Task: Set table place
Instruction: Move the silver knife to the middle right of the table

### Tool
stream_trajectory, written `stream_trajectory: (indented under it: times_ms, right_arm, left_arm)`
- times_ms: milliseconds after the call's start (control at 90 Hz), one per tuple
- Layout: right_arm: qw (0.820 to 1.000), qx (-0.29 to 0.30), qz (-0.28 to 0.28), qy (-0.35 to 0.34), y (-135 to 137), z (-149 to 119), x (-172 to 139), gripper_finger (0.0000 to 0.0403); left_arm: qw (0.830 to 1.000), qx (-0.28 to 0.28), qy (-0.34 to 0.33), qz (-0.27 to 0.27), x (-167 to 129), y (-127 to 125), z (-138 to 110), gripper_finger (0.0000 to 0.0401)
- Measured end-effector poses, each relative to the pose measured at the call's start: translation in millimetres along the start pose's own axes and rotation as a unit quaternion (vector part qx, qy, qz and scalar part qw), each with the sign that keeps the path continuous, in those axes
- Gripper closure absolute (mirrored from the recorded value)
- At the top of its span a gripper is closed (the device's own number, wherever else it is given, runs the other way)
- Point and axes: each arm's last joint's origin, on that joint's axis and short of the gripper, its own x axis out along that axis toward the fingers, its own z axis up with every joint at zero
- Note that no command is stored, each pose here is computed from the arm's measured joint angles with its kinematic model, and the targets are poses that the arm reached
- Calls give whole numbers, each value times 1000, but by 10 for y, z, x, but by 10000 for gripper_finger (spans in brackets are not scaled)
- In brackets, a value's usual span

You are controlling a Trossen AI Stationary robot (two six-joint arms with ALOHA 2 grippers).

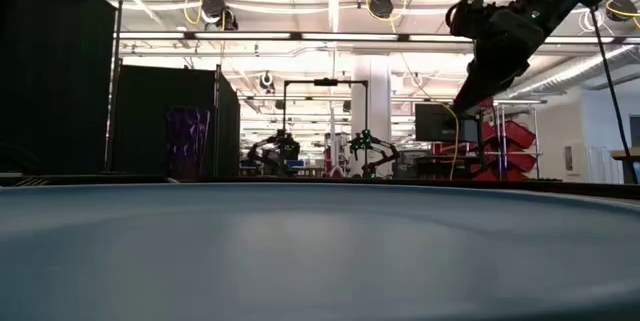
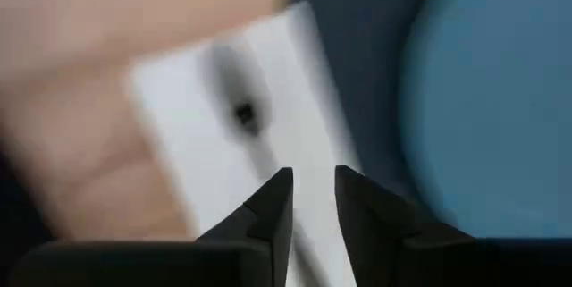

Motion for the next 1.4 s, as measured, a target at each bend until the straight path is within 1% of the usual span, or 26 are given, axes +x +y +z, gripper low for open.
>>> stream_trajectory:
  times_ms: [56,100,200,289,400,444,500,567,667,756,811,856,922,956,1056,1122,1178,1222,1256,1333,1400]
  right_arm:
    - [1000,0,0,1,0,-2,0,216]
    - [1000,0,0,2,-1,-5,0,216]
    - [1000,1,1,-6,1,13,0,216]
    - [999,5,6,-41,11,80,-3,216]
    - [995,5,15,-98,32,193,-9,216]
    - [994,-3,18,-104,54,209,11,216]
    - [995,-21,20,-97,80,206,68,216]
    - [995,-38,26,-89,103,212,167,216]
    - [991,-57,69,-99,140,265,381,216]
    - [983,-63,107,-136,143,362,584,216]
    - [979,-61,125,-149,107,473,679,216]
    - [978,-59,131,-151,66,574,746,216]
    - [978,-61,134,-150,8,731,844,216]
    - [978,-65,135,-148,-24,818,893,216]
    - [978,-70,147,-130,-95,1043,1077,216]
    - [979,-72,152,-113,-127,1160,1215,216]
    - [980,-74,155,-100,-150,1248,1343,216]
    - [980,-76,155,-95,-152,1318,1430,216]
    - [981,-77,154,-90,-158,1356,1493,216]
    - [981,-79,153,-90,-174,1461,1618,216]
    - [981,-79,151,-96,-186,1544,1684,216]
  left_arm:
    - [998,26,-52,-28,-79,-36,49,331]
    - [994,36,-95,-45,-108,-58,82,331]
    - [979,37,-194,-51,-107,-74,208,331]
    - [957,77,-276,-32,-96,-79,345,331]
    - [919,109,-379,7,-28,-81,551,331]
    - [906,119,-405,30,12,-68,634,331]
    - [895,125,-425,59,85,-34,736,331]
    - [885,123,-439,92,188,19,852,331]
    - [875,117,-450,137,354,128,988,331]
    - [872,109,-447,167,500,221,1083,331]
    - [871,119,-438,186,583,267,1124,331]
    - [874,125,-428,192,644,286,1150,331]
    - [881,141,-409,190,717,297,1189,331]
    - [884,158,-397,188,749,284,1213,331]
    - [890,216,-373,148,815,218,1302,331]
    - [889,266,-360,99,848,176,1398,331]
    - [879,294,-367,72,877,190,1481,331]
    - [873,298,-379,69,895,256,1545,331]
    - [872,291,-386,74,894,332,1593,331]
    - [878,258,-395,82,878,539,1668,331]
    - [884,235,-396,86,894,728,1654,331]
